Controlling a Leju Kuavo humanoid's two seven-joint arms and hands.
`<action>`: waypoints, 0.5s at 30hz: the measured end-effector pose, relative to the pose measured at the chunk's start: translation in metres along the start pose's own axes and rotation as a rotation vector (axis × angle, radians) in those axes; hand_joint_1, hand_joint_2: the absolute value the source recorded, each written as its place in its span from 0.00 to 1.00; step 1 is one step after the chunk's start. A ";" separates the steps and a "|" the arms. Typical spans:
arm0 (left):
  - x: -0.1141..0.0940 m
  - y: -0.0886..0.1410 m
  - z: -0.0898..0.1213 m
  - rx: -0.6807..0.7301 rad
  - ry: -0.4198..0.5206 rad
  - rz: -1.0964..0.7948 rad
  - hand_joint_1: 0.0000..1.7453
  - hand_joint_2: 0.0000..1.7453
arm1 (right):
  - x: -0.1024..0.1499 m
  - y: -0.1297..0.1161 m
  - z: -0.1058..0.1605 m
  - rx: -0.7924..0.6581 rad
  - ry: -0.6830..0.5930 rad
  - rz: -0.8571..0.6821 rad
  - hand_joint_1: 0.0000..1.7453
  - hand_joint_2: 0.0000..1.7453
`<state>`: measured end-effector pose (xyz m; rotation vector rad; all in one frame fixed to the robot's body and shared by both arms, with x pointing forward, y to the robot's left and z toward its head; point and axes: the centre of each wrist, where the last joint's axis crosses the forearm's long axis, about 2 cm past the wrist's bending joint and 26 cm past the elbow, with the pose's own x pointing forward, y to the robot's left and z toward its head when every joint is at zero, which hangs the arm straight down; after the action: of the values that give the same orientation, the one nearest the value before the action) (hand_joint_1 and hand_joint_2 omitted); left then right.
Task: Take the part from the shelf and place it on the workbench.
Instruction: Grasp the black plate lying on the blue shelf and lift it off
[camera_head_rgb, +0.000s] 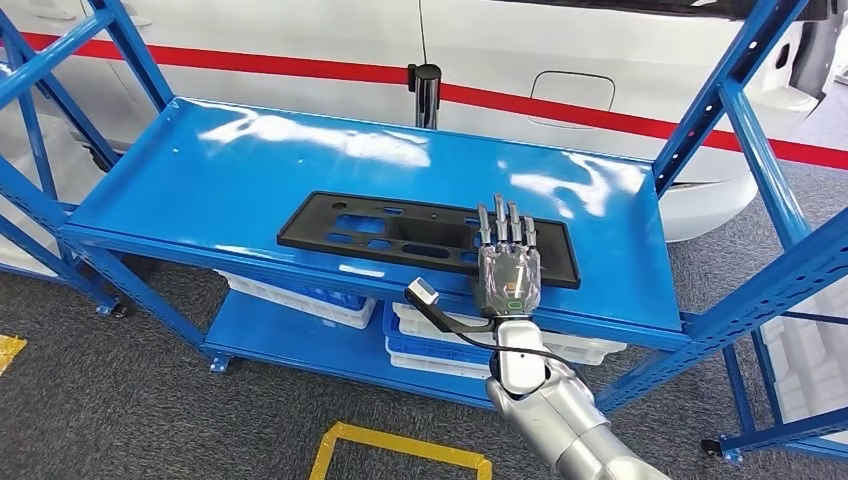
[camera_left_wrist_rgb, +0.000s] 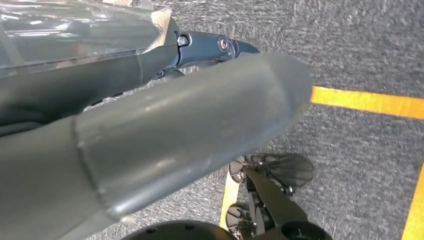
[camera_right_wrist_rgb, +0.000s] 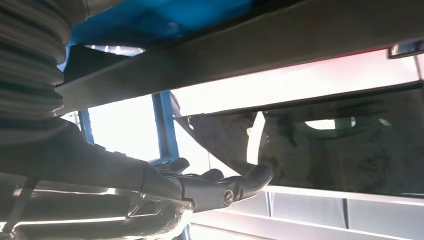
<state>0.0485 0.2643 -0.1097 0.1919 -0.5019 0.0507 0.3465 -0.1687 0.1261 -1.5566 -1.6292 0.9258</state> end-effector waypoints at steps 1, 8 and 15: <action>0.000 0.000 0.000 0.000 0.000 0.000 0.00 0.00 | 0.000 0.000 0.000 0.000 0.000 0.000 0.00 1.00; 0.000 0.001 0.000 0.001 -0.003 -0.001 0.00 0.00 | -0.001 0.002 0.004 0.007 -0.014 0.006 0.00 1.00; 0.000 0.001 0.000 0.007 0.006 -0.002 0.00 0.00 | 0.019 0.001 0.005 0.002 -0.111 -0.022 0.00 1.00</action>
<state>0.0490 0.2653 -0.1096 0.1991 -0.4955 0.0514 0.3414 -0.1498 0.1230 -1.5067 -1.7175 1.0180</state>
